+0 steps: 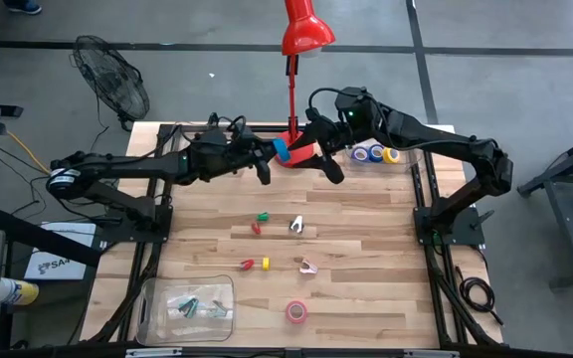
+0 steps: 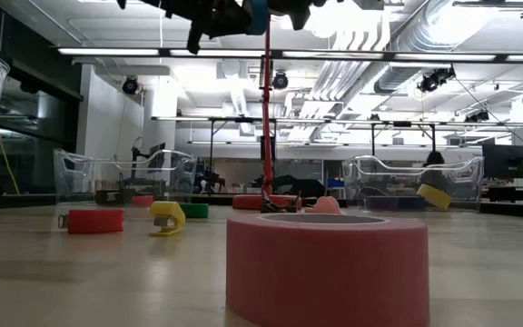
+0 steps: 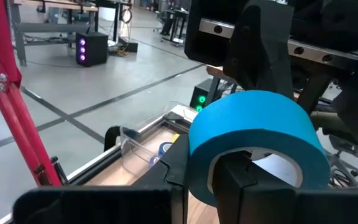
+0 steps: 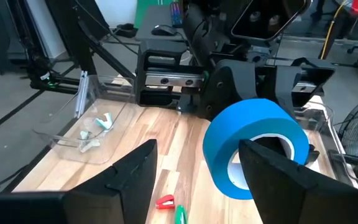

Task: Pick and place Stapler, Stapler remover, tape
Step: Put the light blue tape into the top left transparent bin

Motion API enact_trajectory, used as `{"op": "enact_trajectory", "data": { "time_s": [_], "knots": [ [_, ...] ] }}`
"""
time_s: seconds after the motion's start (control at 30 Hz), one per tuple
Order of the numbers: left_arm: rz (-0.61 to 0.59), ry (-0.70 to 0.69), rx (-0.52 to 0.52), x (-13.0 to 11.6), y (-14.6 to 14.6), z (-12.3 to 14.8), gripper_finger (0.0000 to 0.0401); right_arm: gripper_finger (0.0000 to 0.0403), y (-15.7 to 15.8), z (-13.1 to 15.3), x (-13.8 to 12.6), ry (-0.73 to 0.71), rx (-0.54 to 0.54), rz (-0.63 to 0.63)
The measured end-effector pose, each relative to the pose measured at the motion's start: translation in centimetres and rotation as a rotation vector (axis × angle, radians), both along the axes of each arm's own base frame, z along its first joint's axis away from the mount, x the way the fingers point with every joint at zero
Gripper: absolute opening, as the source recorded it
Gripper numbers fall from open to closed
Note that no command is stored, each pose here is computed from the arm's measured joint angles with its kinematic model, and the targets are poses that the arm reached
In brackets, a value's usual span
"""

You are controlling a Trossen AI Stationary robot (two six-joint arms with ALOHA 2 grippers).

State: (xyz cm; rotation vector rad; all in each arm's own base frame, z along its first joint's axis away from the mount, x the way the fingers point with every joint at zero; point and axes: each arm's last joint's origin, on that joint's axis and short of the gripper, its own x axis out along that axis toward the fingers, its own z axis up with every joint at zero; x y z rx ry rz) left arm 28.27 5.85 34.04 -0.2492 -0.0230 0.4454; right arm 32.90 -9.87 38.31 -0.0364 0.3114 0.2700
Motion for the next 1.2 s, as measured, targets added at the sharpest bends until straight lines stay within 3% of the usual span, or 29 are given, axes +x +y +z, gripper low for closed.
{"op": "enact_trajectory", "data": {
  "time_s": [0.5, 0.83, 1.2],
  "knots": [
    [-0.021, 0.007, 0.023, 0.1, 0.0, 0.0, 0.0034, 0.0222, -0.8, -0.2, -0.2, 0.03, 0.032, -0.042],
    [-0.049, 0.001, 0.021, 0.1, -0.1, 0.1, 0.0034, 0.0222, -1.1, -0.6, -0.1, 0.063, 0.034, -0.15],
    [-0.001, 0.012, 0.033, 0.0, -0.1, 0.1, 0.0034, 0.0205, 0.3, -0.5, 0.1, 0.043, 0.074, 0.017]
  ]
}}
